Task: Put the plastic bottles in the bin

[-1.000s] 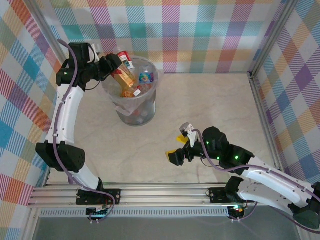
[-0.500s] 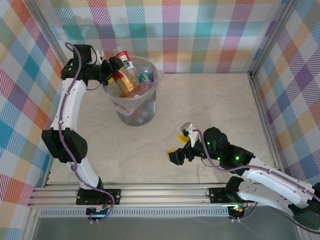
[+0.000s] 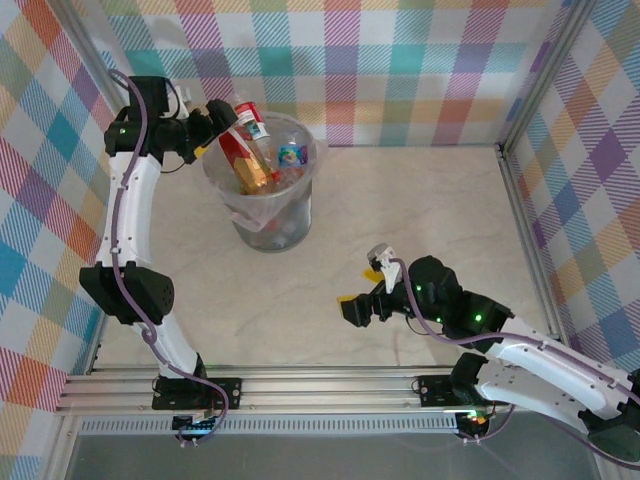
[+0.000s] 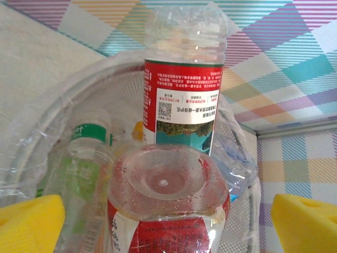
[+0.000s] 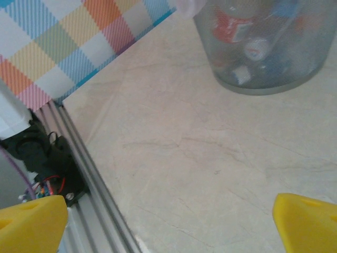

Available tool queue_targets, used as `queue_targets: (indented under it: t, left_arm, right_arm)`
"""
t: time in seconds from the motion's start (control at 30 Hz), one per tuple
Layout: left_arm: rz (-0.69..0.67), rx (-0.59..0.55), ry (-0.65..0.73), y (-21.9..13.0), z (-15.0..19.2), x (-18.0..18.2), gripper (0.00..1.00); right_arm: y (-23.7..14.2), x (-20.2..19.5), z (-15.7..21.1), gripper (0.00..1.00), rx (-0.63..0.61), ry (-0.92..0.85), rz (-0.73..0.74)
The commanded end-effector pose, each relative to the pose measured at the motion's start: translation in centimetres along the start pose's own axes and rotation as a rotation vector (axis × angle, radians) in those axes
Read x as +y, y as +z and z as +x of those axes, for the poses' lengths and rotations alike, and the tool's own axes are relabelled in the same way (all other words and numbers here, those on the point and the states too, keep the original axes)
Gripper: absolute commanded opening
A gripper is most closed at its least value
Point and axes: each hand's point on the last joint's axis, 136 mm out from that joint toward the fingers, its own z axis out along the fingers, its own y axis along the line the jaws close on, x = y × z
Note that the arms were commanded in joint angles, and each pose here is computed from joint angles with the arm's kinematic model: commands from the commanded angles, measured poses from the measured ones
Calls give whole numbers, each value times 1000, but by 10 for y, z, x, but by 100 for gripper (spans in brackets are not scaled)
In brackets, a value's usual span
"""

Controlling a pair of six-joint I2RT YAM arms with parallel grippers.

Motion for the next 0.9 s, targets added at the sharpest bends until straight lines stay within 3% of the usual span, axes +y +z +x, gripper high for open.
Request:
queue_targets:
  t: [0.0, 0.17, 0.37, 0.67, 0.87]
  left_arm:
    - [-29, -116, 111, -44, -14, -11, 100]
    - [-7, -231, 230, -90, -3, -22, 100]
    - [36, -273, 317, -121, 47, -16, 100]
    - [-49, -243, 291, -125, 129, 32, 100]
    - [-171, -210, 246, -101, 175, 95, 100]
  right_arm:
    - [-9, -14, -13, 100, -56, -15, 97]
    - [-13, -24, -28, 100, -81, -51, 182]
    - [-11, -49, -48, 100, -127, -80, 348]
    - [-7, -77, -62, 100, -186, -115, 462]
    - [-8, -105, -46, 100, -186, -118, 531]
